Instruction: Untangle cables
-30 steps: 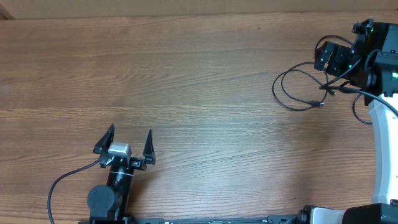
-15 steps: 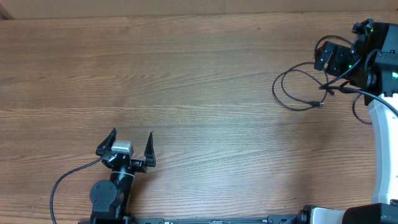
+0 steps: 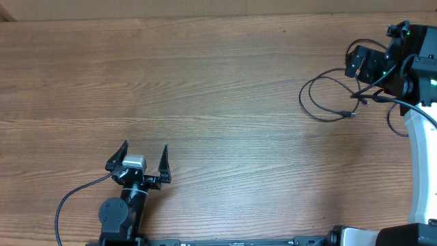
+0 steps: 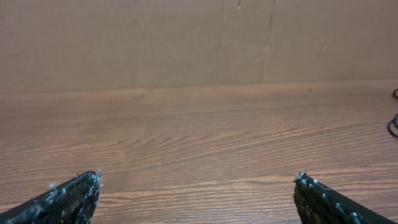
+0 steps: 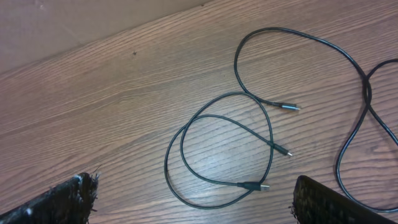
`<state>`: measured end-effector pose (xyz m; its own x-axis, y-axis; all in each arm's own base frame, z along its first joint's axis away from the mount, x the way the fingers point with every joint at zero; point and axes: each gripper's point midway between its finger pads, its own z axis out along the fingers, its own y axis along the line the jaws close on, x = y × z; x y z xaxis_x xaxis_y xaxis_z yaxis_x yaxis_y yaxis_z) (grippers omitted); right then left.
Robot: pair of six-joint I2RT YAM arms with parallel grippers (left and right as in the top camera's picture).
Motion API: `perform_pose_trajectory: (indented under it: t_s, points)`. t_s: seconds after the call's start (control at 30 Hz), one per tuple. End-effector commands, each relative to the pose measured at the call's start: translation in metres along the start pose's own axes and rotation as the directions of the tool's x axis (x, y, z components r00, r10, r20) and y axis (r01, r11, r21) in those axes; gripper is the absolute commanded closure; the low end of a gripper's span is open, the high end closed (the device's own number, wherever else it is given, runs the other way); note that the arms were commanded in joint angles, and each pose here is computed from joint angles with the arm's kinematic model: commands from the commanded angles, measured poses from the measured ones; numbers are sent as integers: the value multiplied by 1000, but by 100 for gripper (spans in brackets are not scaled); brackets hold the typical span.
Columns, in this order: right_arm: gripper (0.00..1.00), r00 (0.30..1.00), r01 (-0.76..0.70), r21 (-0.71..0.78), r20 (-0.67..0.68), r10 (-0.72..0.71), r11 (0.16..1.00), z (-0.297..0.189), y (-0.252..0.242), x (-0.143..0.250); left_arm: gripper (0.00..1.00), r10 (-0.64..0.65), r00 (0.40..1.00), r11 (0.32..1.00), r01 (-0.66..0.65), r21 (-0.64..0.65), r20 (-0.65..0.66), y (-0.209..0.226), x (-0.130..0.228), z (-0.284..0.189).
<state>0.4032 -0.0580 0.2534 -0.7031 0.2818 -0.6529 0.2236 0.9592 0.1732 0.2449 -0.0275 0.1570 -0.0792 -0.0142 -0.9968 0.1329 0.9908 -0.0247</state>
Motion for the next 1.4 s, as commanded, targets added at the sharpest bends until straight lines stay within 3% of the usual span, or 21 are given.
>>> perform_pose_trajectory:
  t_s: [0.0,0.47,0.63,0.7,0.83,1.07,1.17,1.27,1.37]
  points:
    - [0,1000,0,-4,15,0,1000,-3,2,-5,0,12,1000,1000,-12,-14,4,3,0,0]
    - [0,999,3,-12,47,-3,1000,-23,5,-6,0,12,1000,1000,-12,-14,4,3,0,0]
    - [0,980,56,-185,197,-19,981,-42,34,-8,0,12,1000,1000,-12,-14,4,3,0,0]
    - [0,953,123,-293,301,-30,948,-49,52,-3,0,12,1000,1000,-12,-14,4,3,0,0]
    - [0,899,226,-372,436,-45,900,-58,69,13,1,12,1000,1000,-12,-14,4,3,0,0]
    - [0,740,356,-340,672,-40,870,-69,69,67,0,12,1000,1000,-12,-14,4,3,0,0]
    - [0,694,302,-343,719,42,889,-72,55,93,0,12,1000,1000,-12,-14,4,3,0,0]
    - [0,606,319,-326,792,73,890,-83,48,116,0,12,1000,1000,-12,-14,2,3,1,0]
    - [0,590,316,-318,804,77,894,-80,43,131,0,12,1000,1000,-12,-14,2,3,1,0]
